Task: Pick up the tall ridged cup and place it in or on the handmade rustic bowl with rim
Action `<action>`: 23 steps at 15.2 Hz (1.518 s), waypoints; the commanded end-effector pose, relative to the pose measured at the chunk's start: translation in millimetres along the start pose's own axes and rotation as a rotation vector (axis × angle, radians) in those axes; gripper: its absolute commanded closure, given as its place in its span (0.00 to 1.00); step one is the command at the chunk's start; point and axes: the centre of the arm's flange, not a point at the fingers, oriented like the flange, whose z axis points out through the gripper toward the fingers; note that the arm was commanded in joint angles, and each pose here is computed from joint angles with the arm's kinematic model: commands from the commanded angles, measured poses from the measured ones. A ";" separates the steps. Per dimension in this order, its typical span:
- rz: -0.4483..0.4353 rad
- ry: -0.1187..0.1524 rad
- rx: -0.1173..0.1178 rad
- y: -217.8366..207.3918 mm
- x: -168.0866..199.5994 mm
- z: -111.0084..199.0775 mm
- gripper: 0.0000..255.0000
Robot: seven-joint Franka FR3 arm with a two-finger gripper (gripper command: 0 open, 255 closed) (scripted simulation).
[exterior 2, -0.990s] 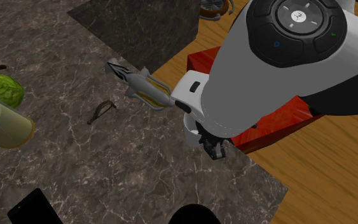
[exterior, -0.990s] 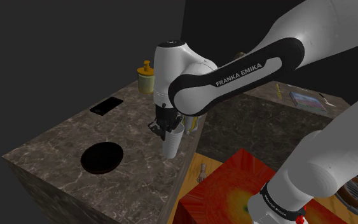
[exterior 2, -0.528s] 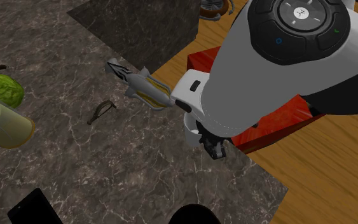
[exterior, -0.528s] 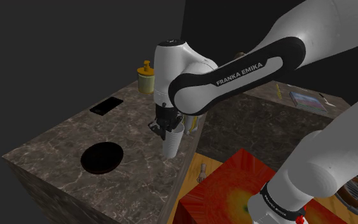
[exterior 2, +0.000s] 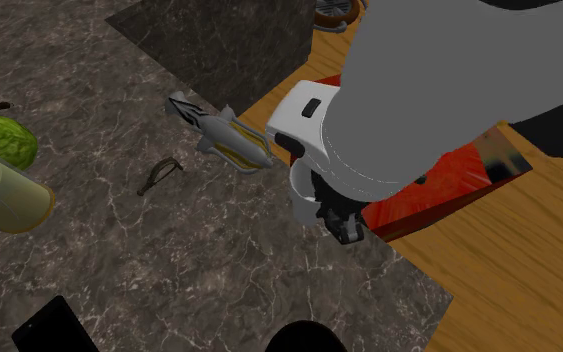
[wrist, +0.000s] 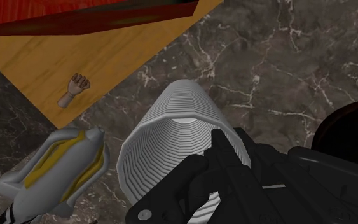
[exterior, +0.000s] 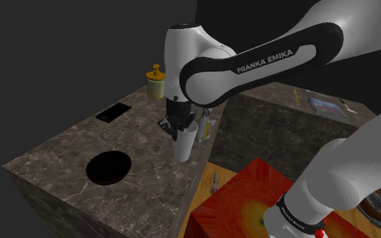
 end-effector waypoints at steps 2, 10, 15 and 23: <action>0.000 0.000 0.000 1.9 0.9 -15.6 1.00; 0.000 0.000 0.000 5.3 2.8 -57.6 1.00; 0.000 0.000 0.000 -5.2 7.7 -81.7 1.00; 0.000 0.000 0.000 -102.5 39.4 -107.5 1.00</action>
